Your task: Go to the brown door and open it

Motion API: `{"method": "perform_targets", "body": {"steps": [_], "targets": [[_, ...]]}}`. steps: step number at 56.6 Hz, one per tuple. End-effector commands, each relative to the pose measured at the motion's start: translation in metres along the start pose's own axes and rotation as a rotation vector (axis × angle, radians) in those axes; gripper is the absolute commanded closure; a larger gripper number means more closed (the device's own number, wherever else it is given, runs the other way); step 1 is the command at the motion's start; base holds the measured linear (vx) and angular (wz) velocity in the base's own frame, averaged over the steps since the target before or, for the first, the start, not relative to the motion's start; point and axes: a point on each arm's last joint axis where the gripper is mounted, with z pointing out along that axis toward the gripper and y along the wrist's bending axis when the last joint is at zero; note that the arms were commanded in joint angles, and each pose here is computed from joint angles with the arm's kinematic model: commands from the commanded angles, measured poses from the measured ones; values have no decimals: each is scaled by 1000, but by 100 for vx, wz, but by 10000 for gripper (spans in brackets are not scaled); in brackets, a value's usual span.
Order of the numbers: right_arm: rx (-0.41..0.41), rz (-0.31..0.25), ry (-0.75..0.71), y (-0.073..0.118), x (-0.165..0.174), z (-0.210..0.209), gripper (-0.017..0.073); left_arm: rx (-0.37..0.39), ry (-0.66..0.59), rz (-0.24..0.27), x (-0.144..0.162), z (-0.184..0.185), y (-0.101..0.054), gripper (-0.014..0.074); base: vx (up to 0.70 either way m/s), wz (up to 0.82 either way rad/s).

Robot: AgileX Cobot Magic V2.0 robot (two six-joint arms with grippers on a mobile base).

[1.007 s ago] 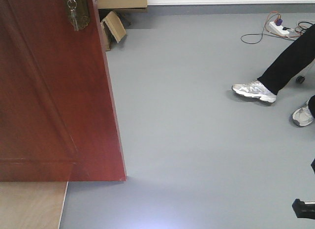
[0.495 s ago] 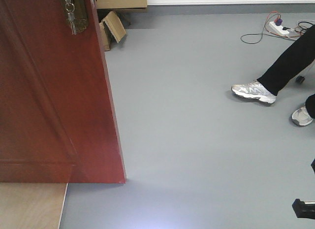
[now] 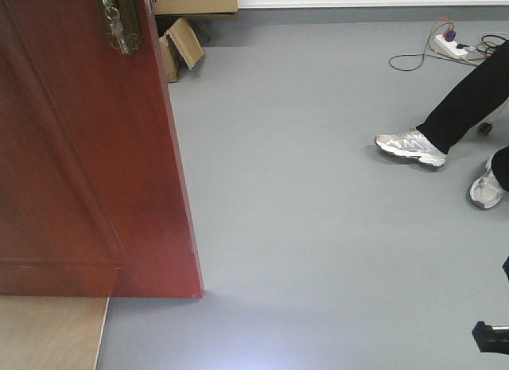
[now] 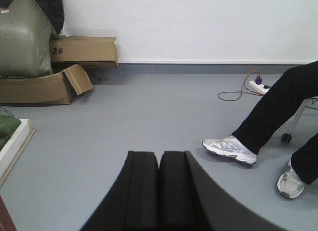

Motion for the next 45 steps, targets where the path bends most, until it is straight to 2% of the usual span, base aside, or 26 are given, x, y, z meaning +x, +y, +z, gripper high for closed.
{"method": "perform_targets", "body": {"steps": [1, 4, 5, 11, 45], "targets": [[8, -11, -91, -1, -6, -1, 559, 0, -115, 52, -14, -2, -1, 597, 0, 0], [8, -11, -91, -1, -6, -1, 559, -2, -112, 102, -14, -2, -1, 597, 0, 0], [8, -11, -91, -1, -6, -1, 559, -2, -110, 104, -14, -2, -1, 597, 0, 0], [8, -11, -91, -1, -6, -1, 559, -2, -92, 84, -12, -2, 0, 597, 0, 0], [8, -11, -91, -1, -6, -1, 559, -2, -92, 85, -12, -2, 0, 597, 0, 0]]}}
